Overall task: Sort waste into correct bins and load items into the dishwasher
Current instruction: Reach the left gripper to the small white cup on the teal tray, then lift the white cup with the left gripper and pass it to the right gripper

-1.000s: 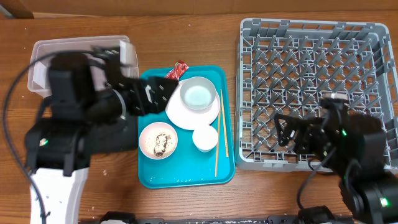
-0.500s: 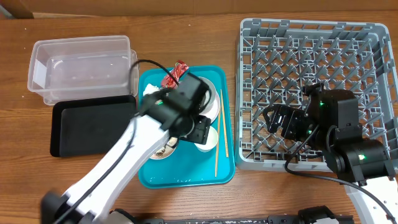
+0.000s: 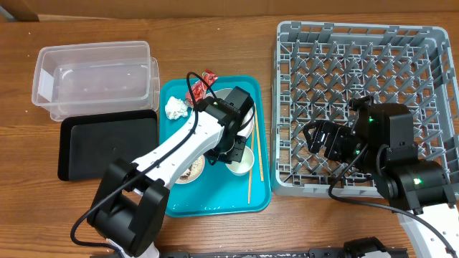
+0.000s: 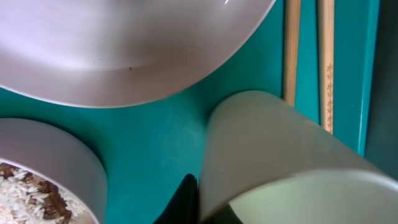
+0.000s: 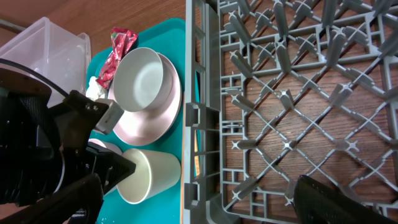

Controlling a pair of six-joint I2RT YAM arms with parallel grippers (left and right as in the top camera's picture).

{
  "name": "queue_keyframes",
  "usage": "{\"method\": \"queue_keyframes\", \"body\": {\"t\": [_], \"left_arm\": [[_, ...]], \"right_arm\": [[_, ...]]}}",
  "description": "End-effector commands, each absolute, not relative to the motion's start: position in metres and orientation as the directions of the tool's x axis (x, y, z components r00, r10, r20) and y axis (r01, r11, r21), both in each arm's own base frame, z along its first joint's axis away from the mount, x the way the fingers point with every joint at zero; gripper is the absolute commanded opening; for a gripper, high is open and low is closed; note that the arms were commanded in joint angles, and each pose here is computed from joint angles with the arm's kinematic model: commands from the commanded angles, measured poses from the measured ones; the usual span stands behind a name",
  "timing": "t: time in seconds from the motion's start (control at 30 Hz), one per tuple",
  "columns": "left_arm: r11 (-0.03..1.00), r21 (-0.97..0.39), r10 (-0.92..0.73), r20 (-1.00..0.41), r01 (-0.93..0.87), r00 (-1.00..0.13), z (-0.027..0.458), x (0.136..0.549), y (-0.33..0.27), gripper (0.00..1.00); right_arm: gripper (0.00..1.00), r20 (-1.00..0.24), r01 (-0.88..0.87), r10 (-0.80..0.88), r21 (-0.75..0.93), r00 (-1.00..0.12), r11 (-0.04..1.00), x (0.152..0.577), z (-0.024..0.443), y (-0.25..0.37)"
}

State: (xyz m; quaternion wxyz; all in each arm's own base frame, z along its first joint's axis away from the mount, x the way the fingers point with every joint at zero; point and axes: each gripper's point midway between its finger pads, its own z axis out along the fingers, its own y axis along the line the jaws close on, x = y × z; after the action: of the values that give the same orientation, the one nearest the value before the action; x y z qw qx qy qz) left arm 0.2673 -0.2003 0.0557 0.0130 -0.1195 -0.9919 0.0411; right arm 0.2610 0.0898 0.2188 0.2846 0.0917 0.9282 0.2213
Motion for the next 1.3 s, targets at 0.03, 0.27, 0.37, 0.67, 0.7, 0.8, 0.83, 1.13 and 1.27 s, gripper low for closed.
{"method": "queue_keyframes", "body": {"t": [0.03,0.27,0.37,0.67,0.7,0.8,0.83,1.13,1.27], "left_arm": [[0.981,-0.111,0.159,0.0,0.158,-0.987,0.083,0.279,-0.194,0.04],[0.939,-0.326,0.062,-0.148,0.108,-0.987,0.188,0.303,-0.189,0.04],[0.828,-0.531,0.074,-0.21,0.178,-0.975,0.23,0.304,-0.205,0.04],[0.385,-0.879,0.168,-0.234,0.282,-0.958,0.31,0.273,-0.238,0.04],[0.353,-0.889,0.178,-0.241,0.29,-0.954,0.315,0.27,-0.24,0.04],[0.241,-0.914,0.206,-0.279,0.325,-0.938,0.332,0.263,-0.246,0.04],[0.207,-0.918,0.213,-0.294,0.337,-0.932,0.337,0.262,-0.247,0.04],[0.089,-0.918,0.232,-0.359,0.388,-0.904,0.355,0.256,-0.251,0.04],[0.031,-0.908,0.238,-0.399,0.417,-0.885,0.363,0.253,-0.251,0.04]], "right_arm": [[1.0,-0.513,0.029,0.308,0.48,-0.801,0.877,0.263,0.233,0.091],[1.0,-0.509,0.005,0.3,0.502,-0.807,0.865,0.262,0.235,0.096],[0.95,-0.511,-0.092,0.268,0.575,-0.817,0.813,0.261,0.248,0.116],[0.74,-0.754,-0.718,0.049,0.642,-0.655,0.271,0.219,0.361,0.201],[0.74,-0.765,-0.731,0.047,0.63,-0.643,0.262,0.219,0.364,0.204],[0.75,-0.769,-0.742,0.03,0.626,-0.639,0.241,0.217,0.364,0.211],[0.75,-0.763,-0.738,0.021,0.632,-0.647,0.235,0.216,0.362,0.214],[0.75,-0.738,-0.725,-0.043,0.647,-0.673,0.236,0.214,0.343,0.238],[0.75,-0.725,-0.697,-0.026,0.65,-0.688,0.302,0.223,0.334,0.235]]}}
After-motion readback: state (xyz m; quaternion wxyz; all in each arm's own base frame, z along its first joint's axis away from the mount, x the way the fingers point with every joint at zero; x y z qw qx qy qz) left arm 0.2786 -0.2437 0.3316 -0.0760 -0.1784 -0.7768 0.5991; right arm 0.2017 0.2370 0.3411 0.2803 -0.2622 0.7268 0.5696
